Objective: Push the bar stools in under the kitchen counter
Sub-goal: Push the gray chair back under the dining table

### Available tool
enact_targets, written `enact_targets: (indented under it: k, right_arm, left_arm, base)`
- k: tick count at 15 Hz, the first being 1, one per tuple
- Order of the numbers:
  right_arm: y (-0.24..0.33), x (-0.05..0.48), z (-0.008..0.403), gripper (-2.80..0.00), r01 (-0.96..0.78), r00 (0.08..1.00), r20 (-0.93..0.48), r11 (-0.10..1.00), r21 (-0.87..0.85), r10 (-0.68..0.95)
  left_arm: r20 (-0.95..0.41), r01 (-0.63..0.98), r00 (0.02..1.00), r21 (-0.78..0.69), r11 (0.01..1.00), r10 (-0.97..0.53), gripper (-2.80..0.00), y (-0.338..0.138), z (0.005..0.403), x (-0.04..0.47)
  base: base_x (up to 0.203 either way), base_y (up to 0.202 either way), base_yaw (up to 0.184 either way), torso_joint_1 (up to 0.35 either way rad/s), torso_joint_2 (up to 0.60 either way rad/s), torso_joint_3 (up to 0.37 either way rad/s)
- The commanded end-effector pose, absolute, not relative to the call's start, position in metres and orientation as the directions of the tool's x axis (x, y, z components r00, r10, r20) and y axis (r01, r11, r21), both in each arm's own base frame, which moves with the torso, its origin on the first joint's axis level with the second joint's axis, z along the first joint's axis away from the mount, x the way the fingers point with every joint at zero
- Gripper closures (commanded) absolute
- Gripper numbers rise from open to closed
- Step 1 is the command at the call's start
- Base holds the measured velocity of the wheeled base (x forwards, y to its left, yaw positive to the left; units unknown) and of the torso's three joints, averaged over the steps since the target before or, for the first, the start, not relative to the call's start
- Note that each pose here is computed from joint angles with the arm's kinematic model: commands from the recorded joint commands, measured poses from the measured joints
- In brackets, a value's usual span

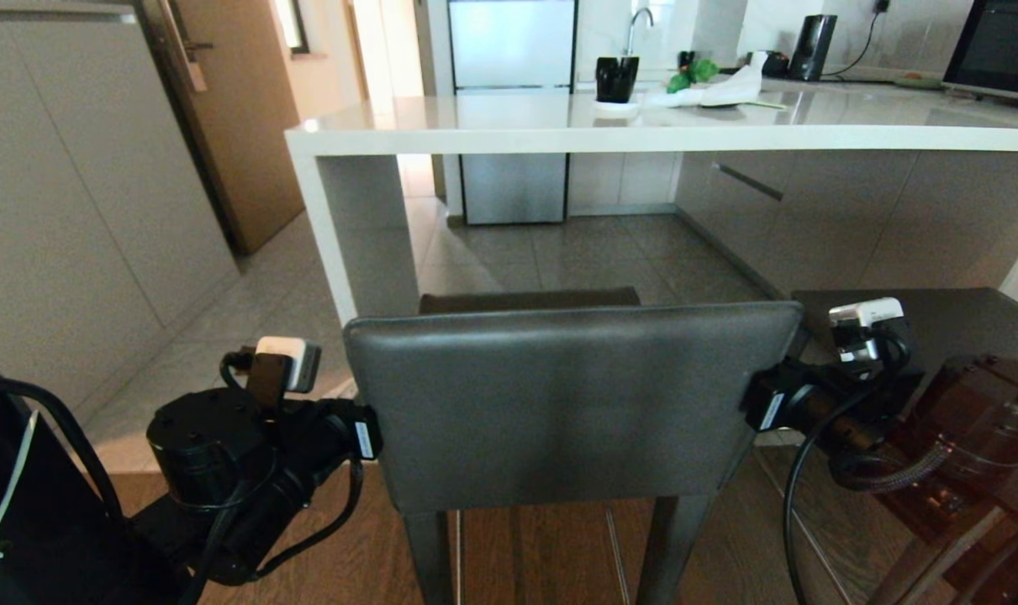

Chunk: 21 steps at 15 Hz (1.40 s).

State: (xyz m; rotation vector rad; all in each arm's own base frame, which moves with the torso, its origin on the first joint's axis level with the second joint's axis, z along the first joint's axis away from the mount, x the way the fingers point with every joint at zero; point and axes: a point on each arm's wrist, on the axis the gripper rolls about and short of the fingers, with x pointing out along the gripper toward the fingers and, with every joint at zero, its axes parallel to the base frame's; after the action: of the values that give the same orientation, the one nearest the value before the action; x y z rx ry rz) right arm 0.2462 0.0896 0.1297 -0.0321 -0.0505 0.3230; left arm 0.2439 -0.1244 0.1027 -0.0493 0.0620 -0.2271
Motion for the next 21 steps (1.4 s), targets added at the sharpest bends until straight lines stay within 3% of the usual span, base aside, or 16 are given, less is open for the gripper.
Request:
enact_targets:
  k: [1,10,17,21]
  right_arm:
    - [0.092,0.248,0.129,0.0,-0.325,0.944,0.046,0.945,-0.04,0.326]
    - [0.105,0.283,0.125,0.0,-0.283,0.955,0.079,0.958,-0.051,0.287]
    - [0.122,0.306,0.146,0.0,-0.247,0.949,0.188,0.967,-0.066,0.255]
    - [0.109,0.309,0.132,0.0,-0.201,0.969,0.133,0.977,-0.072,0.209]
  left_arm:
    - [-0.042,0.224,0.973,-0.061,0.973,-0.227,0.0,-0.125,0.104,0.246]
    - [-0.06,0.209,0.975,-0.057,0.976,-0.212,0.0,-0.135,0.09,0.266]
    - [-0.047,0.213,0.975,-0.06,0.975,-0.216,0.0,-0.134,0.096,0.262]
    - [-0.042,0.211,0.976,-0.06,0.976,-0.214,0.0,-0.136,0.095,0.266]
  base:
    - [0.0,0.0,0.0,0.0,0.0,0.0]
    - [0.0,0.0,0.0,0.0,0.0,0.0]
    - [0.0,0.0,0.0,0.0,0.0,0.0]
    - [0.0,0.0,0.0,0.0,0.0,0.0]
